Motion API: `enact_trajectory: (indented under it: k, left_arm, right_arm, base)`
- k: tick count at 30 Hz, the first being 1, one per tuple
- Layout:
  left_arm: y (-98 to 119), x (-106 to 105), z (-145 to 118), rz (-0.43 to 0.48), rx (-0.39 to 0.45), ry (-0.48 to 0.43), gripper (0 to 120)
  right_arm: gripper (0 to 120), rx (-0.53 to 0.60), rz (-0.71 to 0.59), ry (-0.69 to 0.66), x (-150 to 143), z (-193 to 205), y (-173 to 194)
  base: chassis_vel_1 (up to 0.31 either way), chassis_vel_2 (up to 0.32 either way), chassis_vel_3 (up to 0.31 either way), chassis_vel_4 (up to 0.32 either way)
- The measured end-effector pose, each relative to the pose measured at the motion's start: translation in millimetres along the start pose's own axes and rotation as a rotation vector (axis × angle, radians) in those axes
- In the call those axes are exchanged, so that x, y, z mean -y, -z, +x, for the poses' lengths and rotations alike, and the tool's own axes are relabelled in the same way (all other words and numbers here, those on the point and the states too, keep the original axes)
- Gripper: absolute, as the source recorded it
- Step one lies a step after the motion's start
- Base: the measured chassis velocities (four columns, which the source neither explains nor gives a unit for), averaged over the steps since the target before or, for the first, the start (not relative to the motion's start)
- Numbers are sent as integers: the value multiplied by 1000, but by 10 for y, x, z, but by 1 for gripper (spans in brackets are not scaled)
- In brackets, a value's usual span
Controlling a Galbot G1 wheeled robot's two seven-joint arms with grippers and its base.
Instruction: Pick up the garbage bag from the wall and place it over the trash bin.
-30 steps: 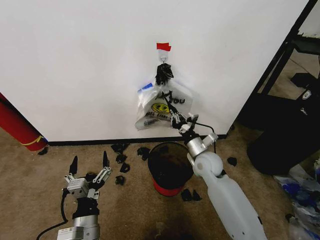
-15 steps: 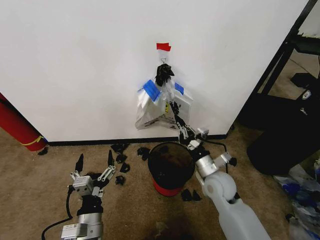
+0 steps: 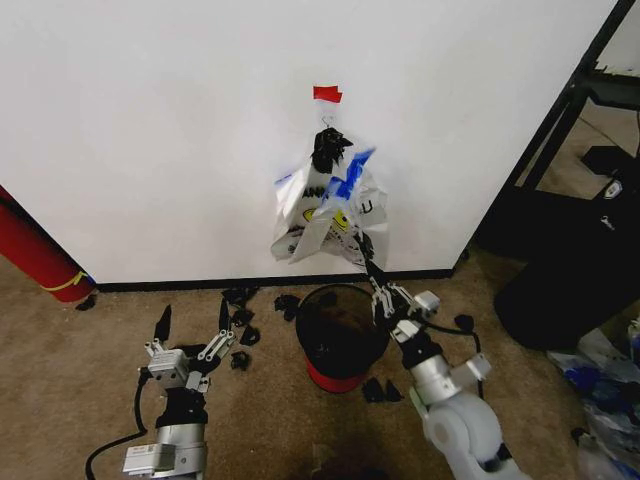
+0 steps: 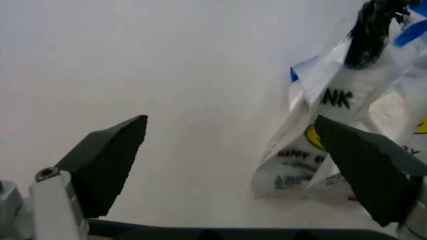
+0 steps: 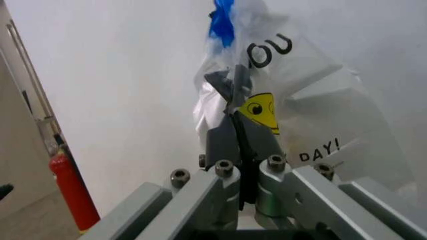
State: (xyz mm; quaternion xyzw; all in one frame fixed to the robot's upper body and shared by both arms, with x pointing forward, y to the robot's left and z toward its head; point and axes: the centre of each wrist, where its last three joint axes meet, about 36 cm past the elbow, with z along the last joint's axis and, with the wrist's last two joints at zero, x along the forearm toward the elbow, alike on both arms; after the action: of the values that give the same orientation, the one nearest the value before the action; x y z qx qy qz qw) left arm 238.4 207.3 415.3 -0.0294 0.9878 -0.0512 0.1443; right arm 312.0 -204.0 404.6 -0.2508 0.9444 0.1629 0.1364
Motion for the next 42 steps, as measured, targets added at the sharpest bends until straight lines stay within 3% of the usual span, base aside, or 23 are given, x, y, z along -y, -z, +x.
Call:
enact_trajectory:
  k: [11, 21, 35, 42]
  left_arm:
    - [3, 1, -13, 8, 1, -11, 99]
    - [34, -1, 1, 10, 7, -13, 99]
    - [31, 37, 12, 9, 3, -21, 99]
    - [81, 74, 0, 25, -6, -38, 99]
  right_arm:
    - [0, -2, 87, -13, -199, 622, 110]
    - [0, 69, 175, -56, -282, 1125, 167]
    - [0, 70, 229, -97, -447, 1513, -22]
    - [0, 77, 233, -107, -464, 1511, -35]
  base:
    - [0, 0, 0, 0]
    - [0, 0, 0, 0]
    - [0, 0, 0, 0]
    - [0, 0, 0, 0]
